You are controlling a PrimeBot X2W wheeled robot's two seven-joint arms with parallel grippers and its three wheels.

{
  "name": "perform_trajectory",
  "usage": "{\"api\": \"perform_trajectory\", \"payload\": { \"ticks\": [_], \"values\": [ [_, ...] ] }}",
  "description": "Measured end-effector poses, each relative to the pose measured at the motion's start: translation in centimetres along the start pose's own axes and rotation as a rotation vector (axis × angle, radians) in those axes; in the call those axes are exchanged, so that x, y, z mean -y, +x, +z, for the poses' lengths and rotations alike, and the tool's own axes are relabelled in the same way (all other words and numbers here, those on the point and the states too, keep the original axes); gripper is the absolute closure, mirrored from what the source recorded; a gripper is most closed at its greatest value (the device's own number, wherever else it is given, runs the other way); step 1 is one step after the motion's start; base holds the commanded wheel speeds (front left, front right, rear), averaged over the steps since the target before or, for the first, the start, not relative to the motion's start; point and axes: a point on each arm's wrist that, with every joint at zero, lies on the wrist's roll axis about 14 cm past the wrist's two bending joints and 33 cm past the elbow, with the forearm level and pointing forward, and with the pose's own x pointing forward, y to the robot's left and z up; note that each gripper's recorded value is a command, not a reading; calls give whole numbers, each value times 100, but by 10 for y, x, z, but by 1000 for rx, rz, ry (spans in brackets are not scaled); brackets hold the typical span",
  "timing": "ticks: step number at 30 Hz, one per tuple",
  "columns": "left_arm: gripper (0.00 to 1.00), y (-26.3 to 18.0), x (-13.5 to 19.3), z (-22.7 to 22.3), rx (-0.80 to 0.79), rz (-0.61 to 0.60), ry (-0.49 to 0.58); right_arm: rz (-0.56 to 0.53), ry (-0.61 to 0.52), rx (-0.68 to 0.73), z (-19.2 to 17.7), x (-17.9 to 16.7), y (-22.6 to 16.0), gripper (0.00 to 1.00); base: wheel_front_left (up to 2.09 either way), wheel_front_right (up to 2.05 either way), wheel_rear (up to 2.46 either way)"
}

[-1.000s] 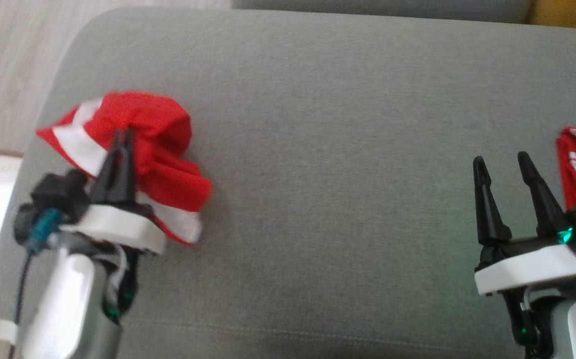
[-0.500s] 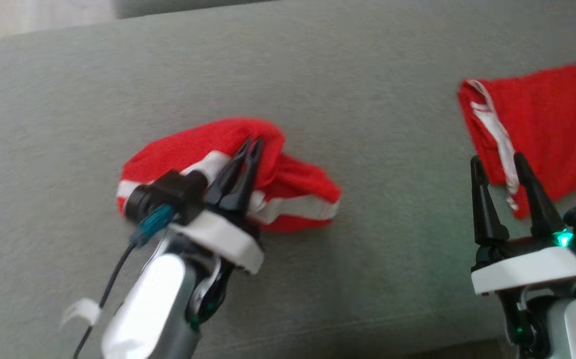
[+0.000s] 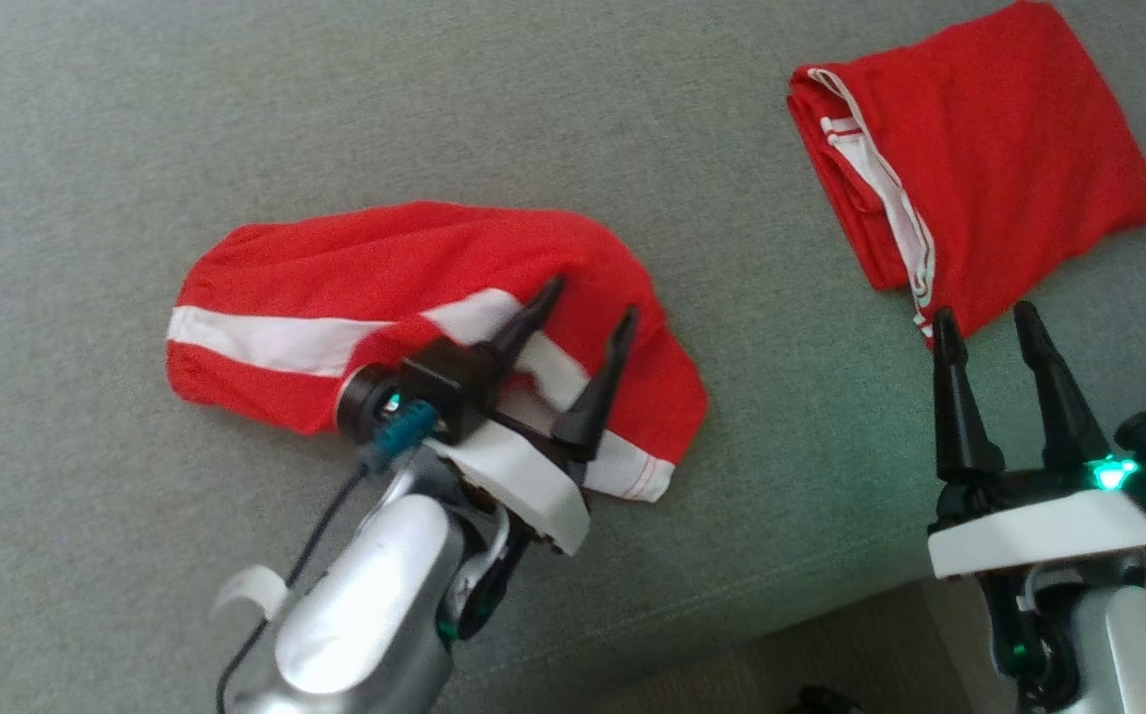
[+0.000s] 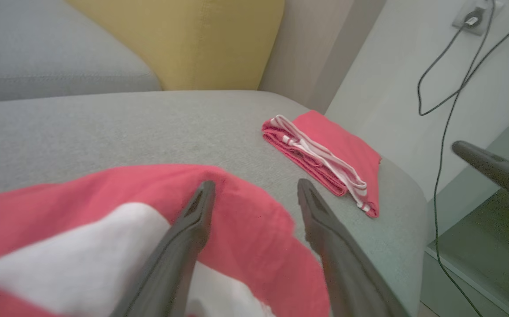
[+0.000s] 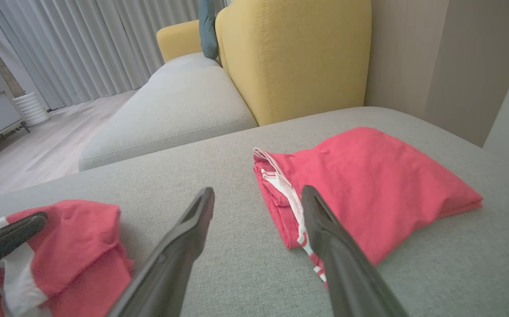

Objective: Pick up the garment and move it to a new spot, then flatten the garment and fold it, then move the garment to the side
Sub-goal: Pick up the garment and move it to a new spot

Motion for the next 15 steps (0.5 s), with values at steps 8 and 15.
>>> {"api": "perform_trajectory", "payload": {
  "ticks": [8, 15],
  "values": [
    [0, -8, 13, 52, 182, -24, 120, 71, -14, 27, 7, -22, 10, 0, 0, 0, 0],
    [0, -51, -44, 85, 254, 225, 213, 166, -39, 33, 14, -53, 13, 0, 0, 0, 0]
  ]
}}
